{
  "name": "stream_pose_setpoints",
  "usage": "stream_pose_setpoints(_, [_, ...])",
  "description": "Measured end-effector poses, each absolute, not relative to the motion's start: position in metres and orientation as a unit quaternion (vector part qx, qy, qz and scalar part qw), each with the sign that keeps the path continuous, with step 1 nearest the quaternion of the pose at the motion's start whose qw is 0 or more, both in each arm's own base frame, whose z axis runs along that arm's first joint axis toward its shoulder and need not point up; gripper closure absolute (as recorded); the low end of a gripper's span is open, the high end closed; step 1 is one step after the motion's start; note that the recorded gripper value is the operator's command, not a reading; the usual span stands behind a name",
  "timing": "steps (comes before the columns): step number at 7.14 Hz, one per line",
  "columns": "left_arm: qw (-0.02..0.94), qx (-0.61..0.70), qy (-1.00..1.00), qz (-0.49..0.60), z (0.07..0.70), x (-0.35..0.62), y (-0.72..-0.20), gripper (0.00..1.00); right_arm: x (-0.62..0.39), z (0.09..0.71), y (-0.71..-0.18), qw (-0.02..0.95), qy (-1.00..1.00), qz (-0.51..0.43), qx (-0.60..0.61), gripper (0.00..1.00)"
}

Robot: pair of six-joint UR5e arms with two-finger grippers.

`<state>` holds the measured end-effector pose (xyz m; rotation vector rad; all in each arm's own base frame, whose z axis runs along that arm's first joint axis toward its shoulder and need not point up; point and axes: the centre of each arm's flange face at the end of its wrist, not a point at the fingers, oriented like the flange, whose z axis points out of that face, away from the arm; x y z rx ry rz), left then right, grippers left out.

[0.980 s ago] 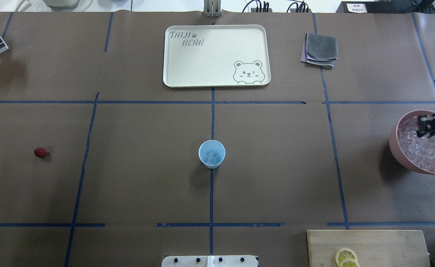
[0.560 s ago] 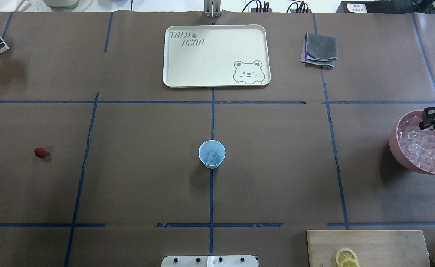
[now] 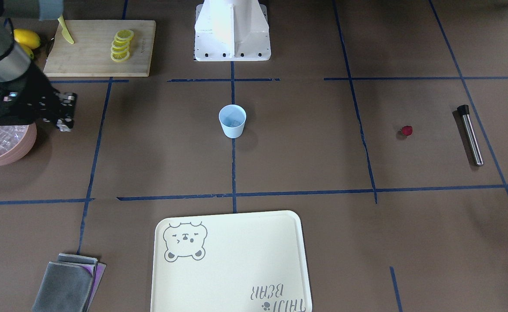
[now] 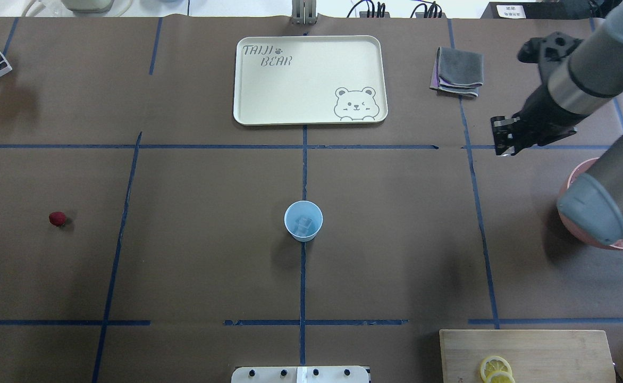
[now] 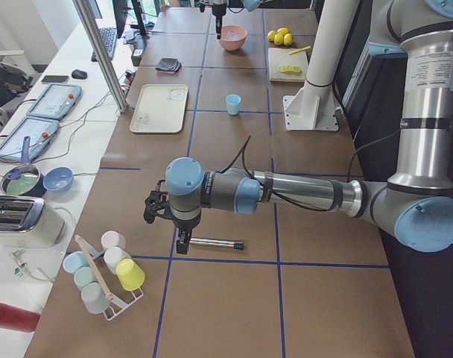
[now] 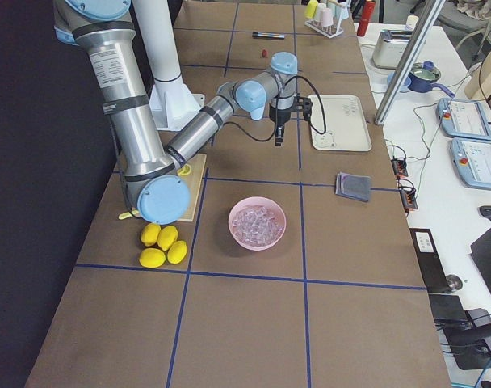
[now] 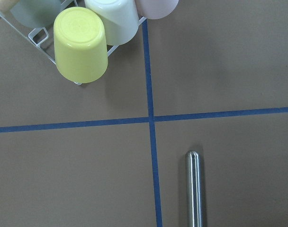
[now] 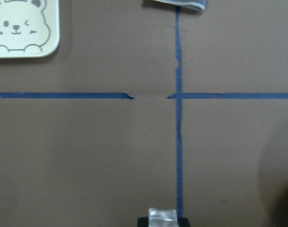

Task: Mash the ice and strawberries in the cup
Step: 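Carry the ice cube with the right gripper over the light-blue cup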

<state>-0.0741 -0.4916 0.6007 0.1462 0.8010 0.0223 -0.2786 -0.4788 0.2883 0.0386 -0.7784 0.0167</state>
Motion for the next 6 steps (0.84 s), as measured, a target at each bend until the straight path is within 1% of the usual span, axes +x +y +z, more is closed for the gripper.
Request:
stream_pose_setpoints(2, [0.918, 0.070, 0.389, 0.011, 0.602, -0.074, -0.491, 0.00, -0.349, 0.238, -0.457, 0.924, -0.380, 0.018, 0.022, 1.00])
stream_pose_setpoints(4, [0.919, 0.069, 0.389, 0.010, 0.603, -0.074, -0.491, 0.00, -0.412, 0.205, -0.435, 0.925, -0.377, 0.038, 0.022, 1.00])
stream_pose_setpoints(6, [0.919, 0.066, 0.389, 0.009, 0.606, -0.074, -0.490, 0.00, -0.462, 0.171, -0.421, 0.923, -0.382, 0.030, 0.023, 1.00])
